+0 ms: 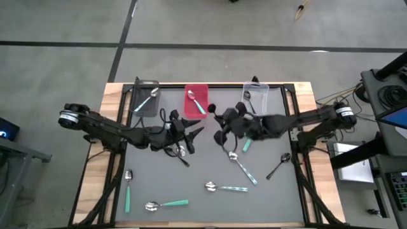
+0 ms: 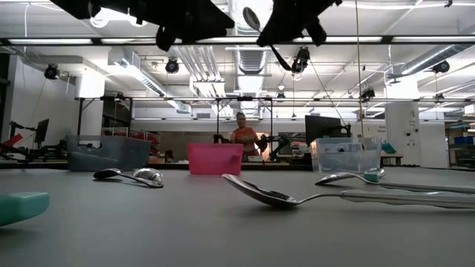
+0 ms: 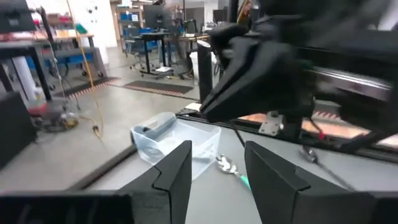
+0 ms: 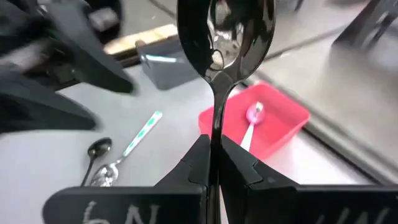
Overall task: Sort silverware by color (type)
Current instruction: Put the black spoon into the transparent bin
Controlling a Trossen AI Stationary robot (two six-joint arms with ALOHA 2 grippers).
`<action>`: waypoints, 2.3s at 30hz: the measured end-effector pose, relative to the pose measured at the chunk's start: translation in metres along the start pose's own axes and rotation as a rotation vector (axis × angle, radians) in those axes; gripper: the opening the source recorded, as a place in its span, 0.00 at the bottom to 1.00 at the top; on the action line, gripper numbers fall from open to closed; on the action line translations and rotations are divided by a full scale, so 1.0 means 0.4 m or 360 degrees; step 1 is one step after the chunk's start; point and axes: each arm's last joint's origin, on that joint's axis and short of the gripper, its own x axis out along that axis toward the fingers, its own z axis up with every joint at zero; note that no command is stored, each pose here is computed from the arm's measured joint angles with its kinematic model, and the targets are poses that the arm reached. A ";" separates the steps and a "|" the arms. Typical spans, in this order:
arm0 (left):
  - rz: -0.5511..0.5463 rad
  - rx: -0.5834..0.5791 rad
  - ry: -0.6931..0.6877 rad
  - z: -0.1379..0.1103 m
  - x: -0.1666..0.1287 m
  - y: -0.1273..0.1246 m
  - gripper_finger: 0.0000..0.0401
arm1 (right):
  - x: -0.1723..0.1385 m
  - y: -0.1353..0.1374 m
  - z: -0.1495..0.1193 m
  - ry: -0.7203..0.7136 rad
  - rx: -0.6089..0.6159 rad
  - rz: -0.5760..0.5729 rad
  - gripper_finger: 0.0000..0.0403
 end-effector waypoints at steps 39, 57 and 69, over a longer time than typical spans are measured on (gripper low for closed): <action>0.0285 0.0442 -0.0130 0.117 -0.085 0.079 0.33 | 0.130 -0.715 -0.071 0.1410 0.1121 -0.0335 0.02; 0.0391 0.0468 -0.0087 0.113 -0.086 0.083 0.32 | 0.163 -0.720 -0.156 0.1528 0.1032 -0.0379 0.02; 0.0388 0.0470 -0.0086 0.113 -0.086 0.083 0.32 | 0.189 -0.724 -0.196 0.1388 0.0982 -0.0352 0.02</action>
